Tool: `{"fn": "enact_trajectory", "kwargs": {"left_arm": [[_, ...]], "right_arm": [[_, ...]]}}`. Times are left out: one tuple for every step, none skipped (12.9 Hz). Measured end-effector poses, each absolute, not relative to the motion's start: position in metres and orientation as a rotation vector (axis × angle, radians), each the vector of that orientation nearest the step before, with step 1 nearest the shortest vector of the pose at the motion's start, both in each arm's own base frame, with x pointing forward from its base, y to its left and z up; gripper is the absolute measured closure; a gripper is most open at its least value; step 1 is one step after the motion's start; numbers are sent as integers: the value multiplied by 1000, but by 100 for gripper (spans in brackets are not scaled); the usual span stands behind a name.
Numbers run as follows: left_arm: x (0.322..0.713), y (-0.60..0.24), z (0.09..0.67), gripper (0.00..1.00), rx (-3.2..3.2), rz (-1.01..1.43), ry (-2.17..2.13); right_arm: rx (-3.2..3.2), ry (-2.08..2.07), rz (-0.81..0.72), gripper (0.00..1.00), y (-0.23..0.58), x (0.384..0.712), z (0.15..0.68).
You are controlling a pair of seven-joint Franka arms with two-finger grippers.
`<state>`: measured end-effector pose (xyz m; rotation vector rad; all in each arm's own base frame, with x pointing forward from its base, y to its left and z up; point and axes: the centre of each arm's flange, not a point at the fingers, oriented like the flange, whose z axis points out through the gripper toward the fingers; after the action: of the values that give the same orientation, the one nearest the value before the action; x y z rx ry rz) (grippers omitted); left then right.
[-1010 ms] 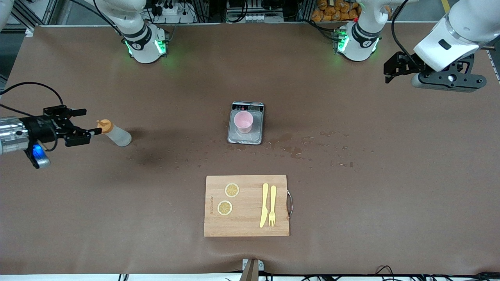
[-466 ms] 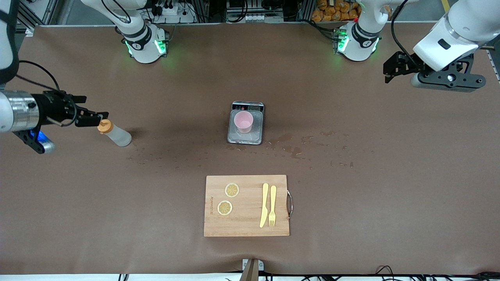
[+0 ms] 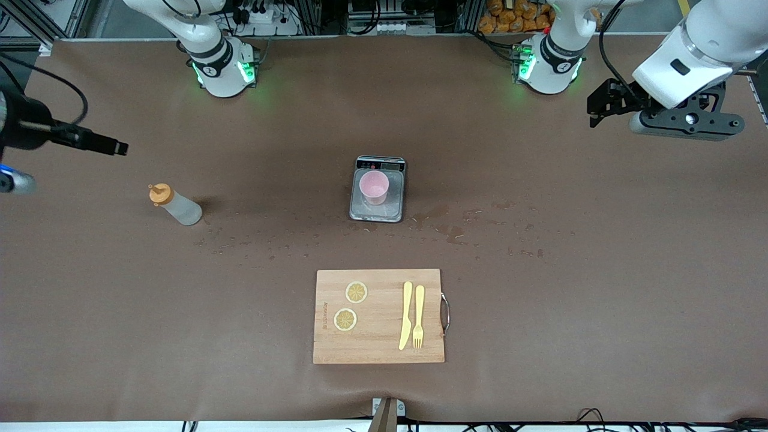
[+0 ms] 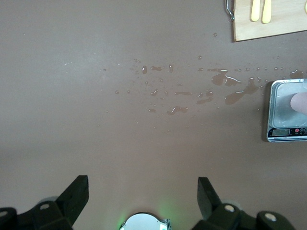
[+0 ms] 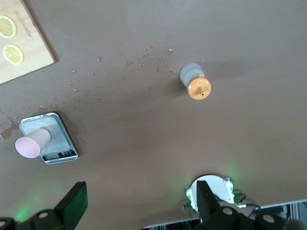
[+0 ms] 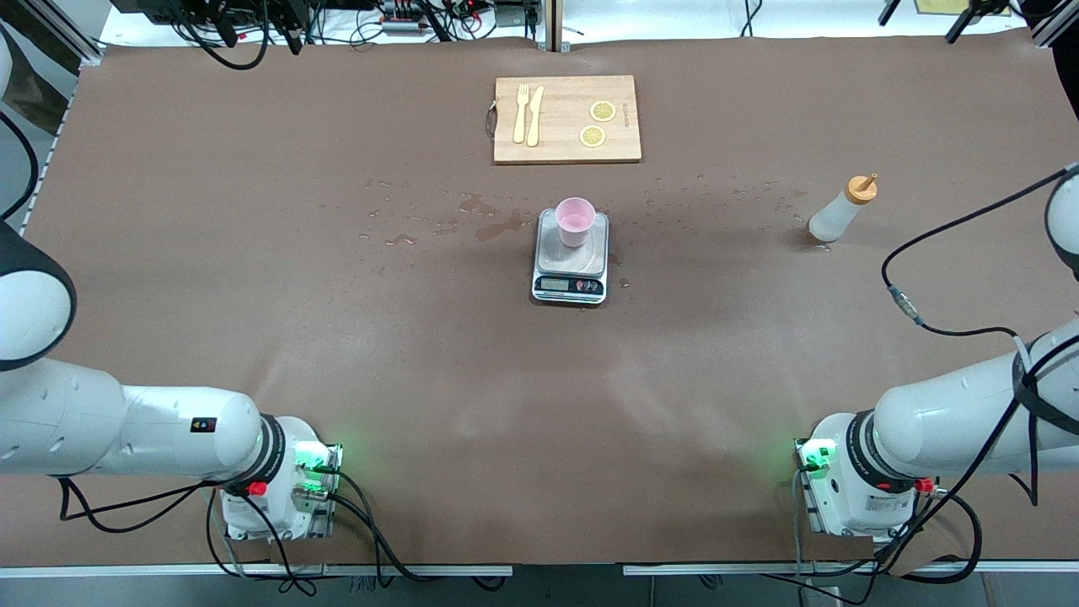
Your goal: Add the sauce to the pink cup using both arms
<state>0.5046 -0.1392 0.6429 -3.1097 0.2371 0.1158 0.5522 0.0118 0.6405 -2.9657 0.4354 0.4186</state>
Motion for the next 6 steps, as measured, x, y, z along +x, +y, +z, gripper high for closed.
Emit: {"fn": "enact_trajectory", "kwargs": {"left_arm": [[505,-139,643,0,-3110,116,235],[505,-139,643,0,-3110,116,231],[505,-139,643,0,-3110,115,226],[505,-138,643,0,-3111,115,216],[505,-138,643,0,-3112,114,201],[505,-138,643,0,-3113,114,183]], "right_arm": [[-2973,410,378,0,9,548,650],[-2976,388,342,0,7,545,657],[-2986,353,305,0,5,543,661],[-3006,306,268,0,4,542,663],[-3022,267,239,0,4,541,663],[-3029,246,222,0,5,539,662]]}}
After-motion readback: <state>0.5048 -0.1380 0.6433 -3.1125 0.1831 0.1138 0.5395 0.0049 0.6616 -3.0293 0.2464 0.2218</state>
